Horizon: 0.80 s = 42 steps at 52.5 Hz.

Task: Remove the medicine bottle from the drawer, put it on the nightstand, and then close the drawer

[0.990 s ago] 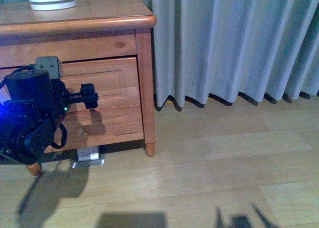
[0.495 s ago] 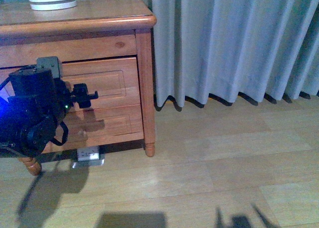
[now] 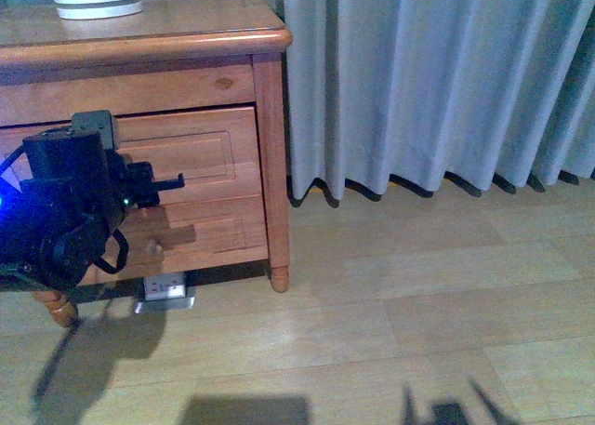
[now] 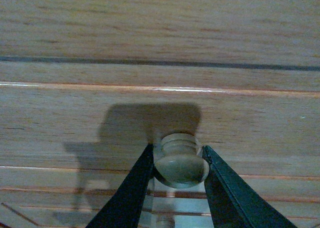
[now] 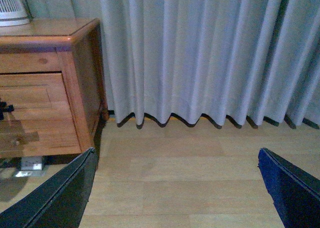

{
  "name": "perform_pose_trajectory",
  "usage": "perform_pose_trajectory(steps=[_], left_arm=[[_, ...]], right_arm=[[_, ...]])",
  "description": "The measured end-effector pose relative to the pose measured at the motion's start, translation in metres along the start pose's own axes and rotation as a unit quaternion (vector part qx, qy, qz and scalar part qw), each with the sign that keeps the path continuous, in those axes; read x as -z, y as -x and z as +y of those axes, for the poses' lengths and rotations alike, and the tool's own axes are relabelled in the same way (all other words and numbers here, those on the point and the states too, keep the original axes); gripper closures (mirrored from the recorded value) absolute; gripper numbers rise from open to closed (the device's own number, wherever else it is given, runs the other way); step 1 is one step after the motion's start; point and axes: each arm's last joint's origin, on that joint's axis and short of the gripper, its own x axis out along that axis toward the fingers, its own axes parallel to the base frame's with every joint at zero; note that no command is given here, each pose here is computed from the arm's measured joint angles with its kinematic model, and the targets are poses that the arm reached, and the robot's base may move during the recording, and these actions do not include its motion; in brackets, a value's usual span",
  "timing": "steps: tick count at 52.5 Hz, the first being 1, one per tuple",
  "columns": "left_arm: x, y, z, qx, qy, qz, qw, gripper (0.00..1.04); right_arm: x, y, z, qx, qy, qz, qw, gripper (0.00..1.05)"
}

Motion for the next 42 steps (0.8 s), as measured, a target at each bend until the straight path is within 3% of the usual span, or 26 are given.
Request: perform_pose_trajectory(steps=[20,32,42], left_arm=[[0.002,0.015,0.004,-0.006,0.001,-0.014,1.0,0.79],[0.012,0.071,0.003,-0.013,-0.006,0.012,1.0,0.79],[0.018,0.144,0.004,-0.004,-0.018,0.065,0.998,0.79]], right_arm=[[0.0,0.0,0.0,0.0,0.0,0.0,1.0,0.07],[0.0,0.0,0.0,0.0,0.0,0.0,1.0,0.07],[0.0,0.0,0.0,0.0,0.0,0.0,1.0,0.07]])
